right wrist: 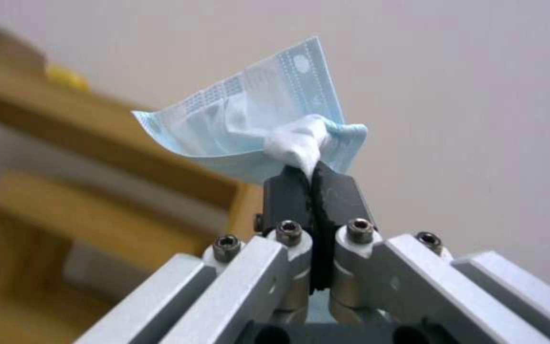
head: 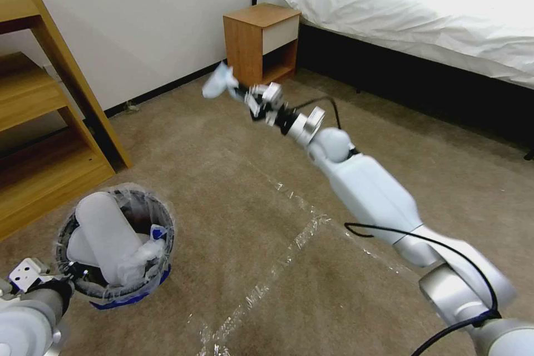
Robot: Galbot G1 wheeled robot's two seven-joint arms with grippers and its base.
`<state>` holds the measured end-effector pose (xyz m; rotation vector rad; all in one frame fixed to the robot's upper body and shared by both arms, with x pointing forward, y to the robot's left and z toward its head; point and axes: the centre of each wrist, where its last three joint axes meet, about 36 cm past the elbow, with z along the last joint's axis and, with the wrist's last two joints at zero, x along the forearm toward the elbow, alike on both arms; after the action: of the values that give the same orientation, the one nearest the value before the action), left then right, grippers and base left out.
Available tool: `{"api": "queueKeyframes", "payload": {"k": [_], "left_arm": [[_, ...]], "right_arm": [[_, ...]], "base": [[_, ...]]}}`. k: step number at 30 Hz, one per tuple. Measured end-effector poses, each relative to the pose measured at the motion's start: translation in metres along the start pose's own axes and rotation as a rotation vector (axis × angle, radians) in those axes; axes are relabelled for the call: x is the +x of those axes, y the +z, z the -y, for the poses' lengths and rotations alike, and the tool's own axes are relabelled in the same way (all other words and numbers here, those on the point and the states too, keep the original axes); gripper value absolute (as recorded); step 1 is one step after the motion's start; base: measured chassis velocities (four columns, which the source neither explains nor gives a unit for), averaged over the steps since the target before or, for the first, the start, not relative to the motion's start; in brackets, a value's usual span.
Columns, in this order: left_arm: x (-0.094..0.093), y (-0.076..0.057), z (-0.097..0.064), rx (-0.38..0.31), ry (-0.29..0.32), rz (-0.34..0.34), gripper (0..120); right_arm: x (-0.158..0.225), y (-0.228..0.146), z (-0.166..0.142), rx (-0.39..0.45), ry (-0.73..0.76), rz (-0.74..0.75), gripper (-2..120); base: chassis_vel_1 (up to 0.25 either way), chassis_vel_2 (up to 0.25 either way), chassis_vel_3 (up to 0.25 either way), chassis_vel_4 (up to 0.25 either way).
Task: Pick up the trash bin and place the garbage on the floor into it.
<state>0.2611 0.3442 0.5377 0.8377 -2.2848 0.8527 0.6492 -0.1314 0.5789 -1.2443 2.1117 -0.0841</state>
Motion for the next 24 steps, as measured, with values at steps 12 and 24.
{"api": "queueKeyframes", "payload": {"k": [12, 24], "left_arm": [[0.002, 0.002, 0.0, 0.03, 0.005, -0.012, 0], [0.004, 0.001, -0.001, 0.042, 0.006, -0.008, 0]], "right_arm": [[-0.045, -0.061, -0.059, -0.242, -0.159, 0.19, 0], [-0.054, -0.057, -0.159, -0.388, -0.407, 0.176, 0]], "base": [[0.0, 0.0, 0.0, 0.0], [0.0, 0.0, 0.0, 0.0]]}}
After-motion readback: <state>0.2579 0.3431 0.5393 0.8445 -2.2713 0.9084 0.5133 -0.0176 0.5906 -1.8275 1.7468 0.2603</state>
